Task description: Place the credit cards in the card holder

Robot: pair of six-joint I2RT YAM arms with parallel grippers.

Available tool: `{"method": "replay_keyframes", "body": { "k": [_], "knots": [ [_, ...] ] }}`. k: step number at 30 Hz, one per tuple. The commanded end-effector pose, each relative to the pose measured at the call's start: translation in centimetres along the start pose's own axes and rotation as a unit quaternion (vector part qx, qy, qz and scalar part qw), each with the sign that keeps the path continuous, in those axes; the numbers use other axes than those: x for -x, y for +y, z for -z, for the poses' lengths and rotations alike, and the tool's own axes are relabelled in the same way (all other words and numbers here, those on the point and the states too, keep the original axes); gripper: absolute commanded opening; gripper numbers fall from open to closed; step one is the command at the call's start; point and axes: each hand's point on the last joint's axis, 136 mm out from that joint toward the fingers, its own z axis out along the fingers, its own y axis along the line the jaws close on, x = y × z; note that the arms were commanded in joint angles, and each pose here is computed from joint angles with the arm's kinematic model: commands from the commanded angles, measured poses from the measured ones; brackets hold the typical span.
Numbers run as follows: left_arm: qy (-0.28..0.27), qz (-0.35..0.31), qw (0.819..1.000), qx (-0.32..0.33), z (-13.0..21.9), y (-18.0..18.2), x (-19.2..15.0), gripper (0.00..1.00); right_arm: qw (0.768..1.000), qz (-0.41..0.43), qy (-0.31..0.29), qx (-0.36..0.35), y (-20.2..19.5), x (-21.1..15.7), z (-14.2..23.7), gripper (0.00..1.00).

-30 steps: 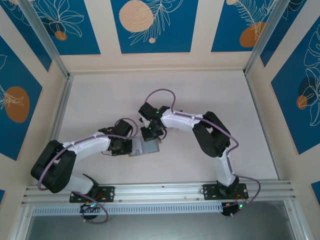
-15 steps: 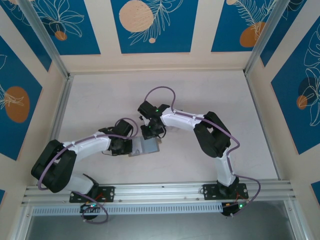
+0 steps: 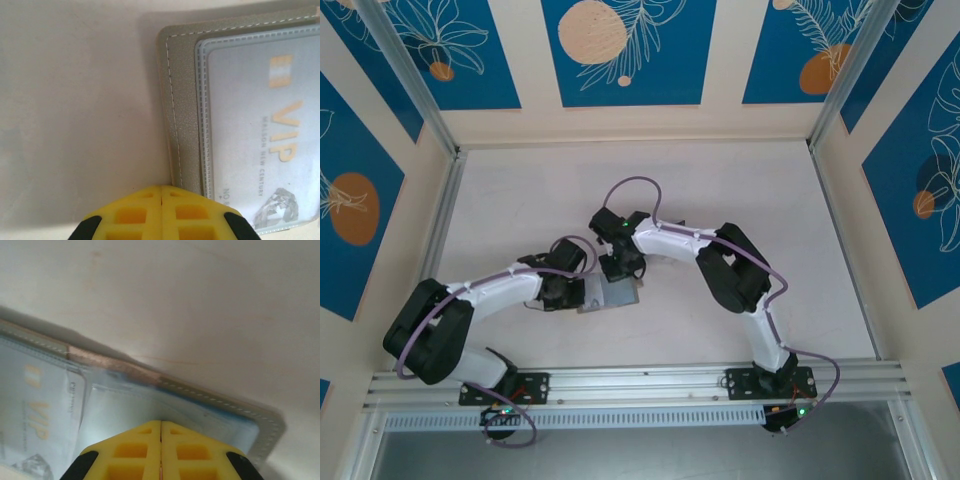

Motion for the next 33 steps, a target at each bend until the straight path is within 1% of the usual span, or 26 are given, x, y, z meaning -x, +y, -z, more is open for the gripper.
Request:
{"method": "replay_keyframes", "body": {
  "k": [1,7,10,12,14,17,21,25,29,33],
  "knots": [
    [-0.010,-0.022,0.997,-0.079,-3.1,-3.9,0.5,0.01,0.997,0.007,0.045,0.065,2.5,-1.6,-0.8,0.09],
    [-0.012,-0.024,0.996,-0.085,-2.8,-4.1,0.6,0.01,0.983,-0.008,0.049,0.176,5.8,-1.0,0.3,0.09],
    [-0.014,-0.026,0.995,-0.093,-2.4,-4.4,0.6,0.03,0.978,-0.018,0.050,0.204,6.3,-0.5,0.4,0.12],
    [-0.018,-0.028,0.994,-0.100,-1.9,-4.7,0.7,0.06,0.976,-0.028,0.054,0.209,6.1,-0.3,-0.1,0.12],
    [-0.026,-0.029,0.994,-0.104,-1.2,-4.7,0.8,0.12,0.976,-0.036,0.062,0.208,5.8,-0.4,-0.9,0.13],
    [-0.041,-0.029,0.994,-0.096,0.1,-4.2,1.0,0.17,0.975,-0.043,0.072,0.205,5.6,-0.5,-2.0,0.13],
    [-0.063,-0.017,0.995,-0.078,1.8,-3.1,1.2,0.21,0.975,-0.040,0.069,0.209,6.0,-0.2,-2.0,0.13],
    [-0.076,-0.024,0.993,-0.086,3.3,-3.1,1.1,0.24,0.973,-0.042,0.070,0.214,6.4,0.5,-1.9,0.13],
    [-0.080,-0.040,0.990,-0.105,4.4,-3.6,0.9,0.28,0.974,-0.046,0.071,0.209,6.6,1.2,-1.6,0.14],
    [-0.088,-0.063,0.987,-0.121,5.2,-4.4,0.8,0.31,0.975,-0.051,0.073,0.203,6.7,1.8,-1.0,0.15]
  ]
}}
